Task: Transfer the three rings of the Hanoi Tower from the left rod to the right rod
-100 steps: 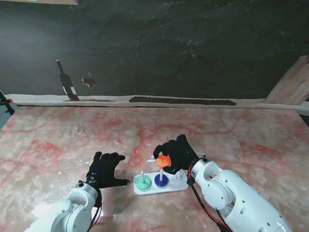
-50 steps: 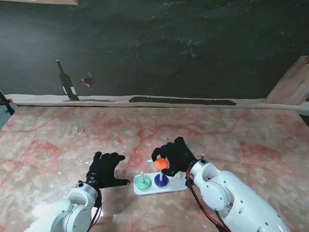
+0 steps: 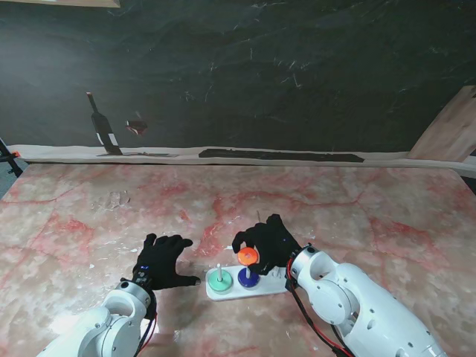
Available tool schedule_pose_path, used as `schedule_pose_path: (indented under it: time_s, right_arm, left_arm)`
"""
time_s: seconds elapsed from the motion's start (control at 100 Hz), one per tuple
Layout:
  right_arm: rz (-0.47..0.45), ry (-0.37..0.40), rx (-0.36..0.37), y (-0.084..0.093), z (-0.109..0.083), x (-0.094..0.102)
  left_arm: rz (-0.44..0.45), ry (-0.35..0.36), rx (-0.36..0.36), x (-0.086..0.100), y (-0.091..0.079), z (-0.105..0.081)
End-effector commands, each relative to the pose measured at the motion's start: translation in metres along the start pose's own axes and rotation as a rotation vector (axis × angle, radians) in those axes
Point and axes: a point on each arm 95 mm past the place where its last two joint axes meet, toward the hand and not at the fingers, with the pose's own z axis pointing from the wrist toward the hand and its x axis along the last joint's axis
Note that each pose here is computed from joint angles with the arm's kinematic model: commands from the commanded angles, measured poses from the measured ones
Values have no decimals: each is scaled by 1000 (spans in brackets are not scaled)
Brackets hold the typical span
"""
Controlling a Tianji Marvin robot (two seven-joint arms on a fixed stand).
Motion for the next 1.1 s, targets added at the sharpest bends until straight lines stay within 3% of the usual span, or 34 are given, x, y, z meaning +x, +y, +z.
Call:
schedule_pose_path:
  time_s: [0.0,0.59,1.09]
  right_arm:
    - [-4,10,9,-3,-1,3]
    - [5,6,9,-7,-10,4]
    - [0,0,48,-17,-7,1]
  left_arm:
    - [-7,5,-2,2,0,-1]
    - [-7,5,-6,2,0,0]
    - [-7,6,-8,2,0,0]
